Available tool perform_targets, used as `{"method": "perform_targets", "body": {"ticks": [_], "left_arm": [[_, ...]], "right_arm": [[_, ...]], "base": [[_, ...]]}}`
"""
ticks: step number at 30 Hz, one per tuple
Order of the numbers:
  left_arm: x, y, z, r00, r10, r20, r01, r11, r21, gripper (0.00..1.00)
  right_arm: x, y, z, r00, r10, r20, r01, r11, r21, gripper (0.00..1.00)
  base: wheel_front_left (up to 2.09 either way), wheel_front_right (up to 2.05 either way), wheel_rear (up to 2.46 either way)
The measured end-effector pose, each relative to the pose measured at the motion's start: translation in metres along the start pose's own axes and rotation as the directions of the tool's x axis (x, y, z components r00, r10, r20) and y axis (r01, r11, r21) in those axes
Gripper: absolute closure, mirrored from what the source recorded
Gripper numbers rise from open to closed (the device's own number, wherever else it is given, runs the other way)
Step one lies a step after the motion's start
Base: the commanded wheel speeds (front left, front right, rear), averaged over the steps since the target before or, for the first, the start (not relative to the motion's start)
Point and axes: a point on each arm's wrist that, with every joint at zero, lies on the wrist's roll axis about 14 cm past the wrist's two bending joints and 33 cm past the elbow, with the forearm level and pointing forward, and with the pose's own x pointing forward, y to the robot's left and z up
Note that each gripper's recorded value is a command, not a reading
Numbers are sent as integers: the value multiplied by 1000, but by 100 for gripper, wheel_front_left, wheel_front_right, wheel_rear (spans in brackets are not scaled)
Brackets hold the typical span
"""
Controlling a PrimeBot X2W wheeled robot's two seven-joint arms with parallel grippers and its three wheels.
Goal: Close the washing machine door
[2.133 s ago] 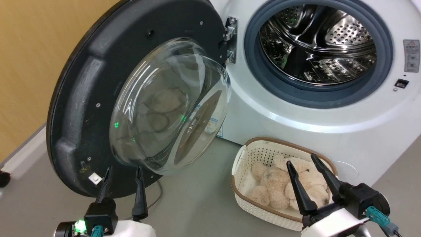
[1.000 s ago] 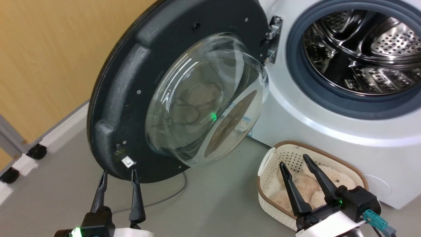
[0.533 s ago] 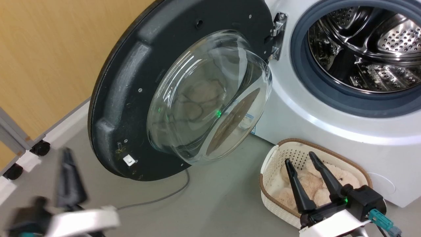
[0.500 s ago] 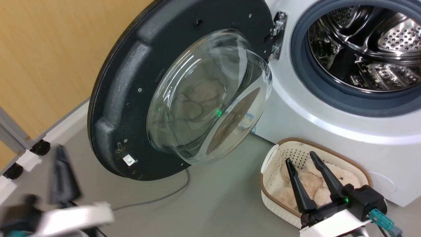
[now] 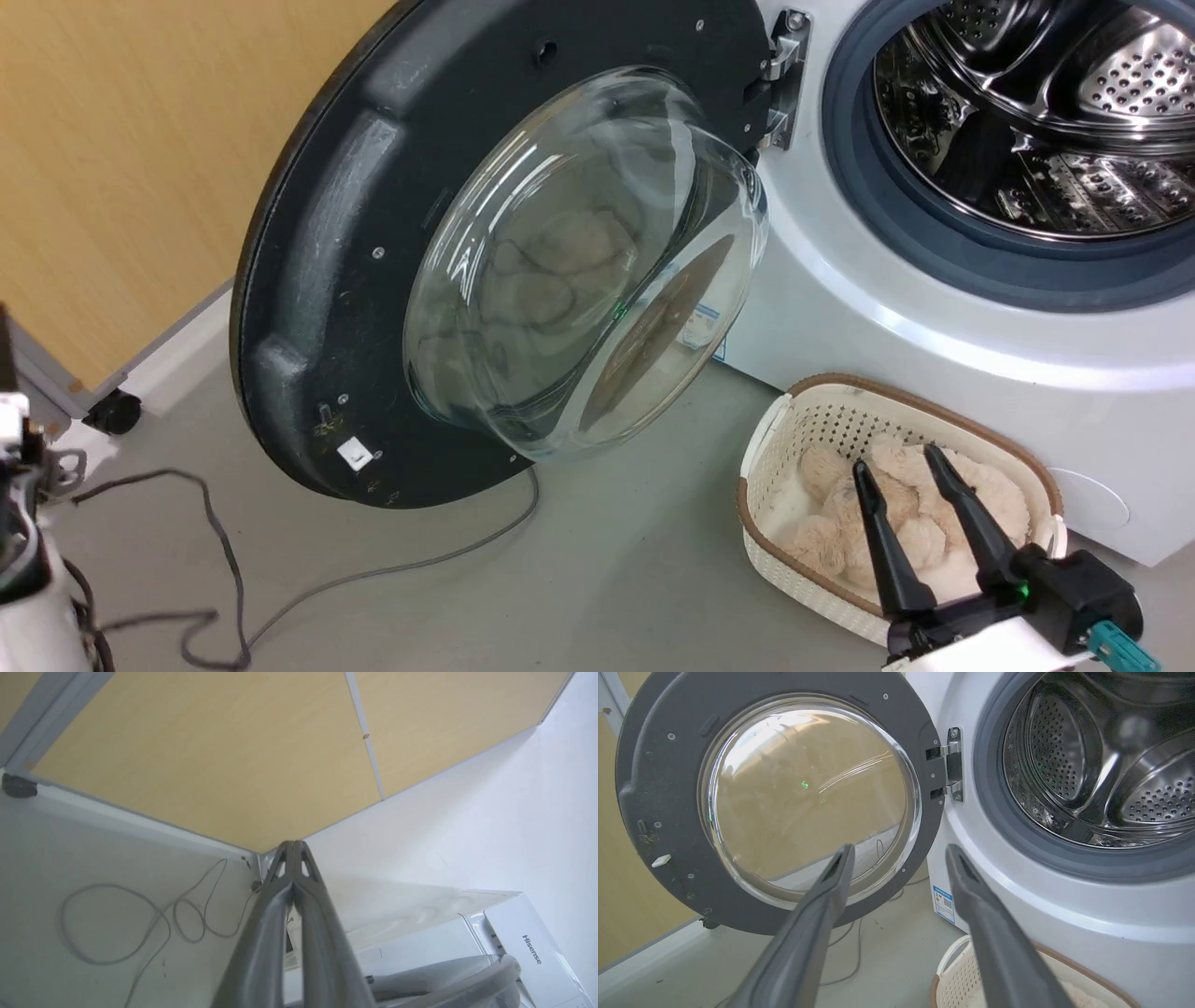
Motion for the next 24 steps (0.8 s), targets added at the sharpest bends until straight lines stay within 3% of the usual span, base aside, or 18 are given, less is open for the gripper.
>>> {"method": "perform_targets", "body": {"ticks": [4,9,24], "left_arm": [[10,7,-25,983,28,-179,-58,984,-166,100],[7,4,-65,917,-22,-398,-97,956,-275,100],[-36,-24,-140,653,-195,-732,-20,962,-273,100]], "right_arm": [[-3,-4,1,1000,-17,3,17,1000,-3,0],[-4,-8,3,999,-30,12,30,1000,-3,0],[-7,-14,5,999,-49,7,49,999,-12,0]], "base": [[0,0,0],[0,0,0],[0,0,0]]}}
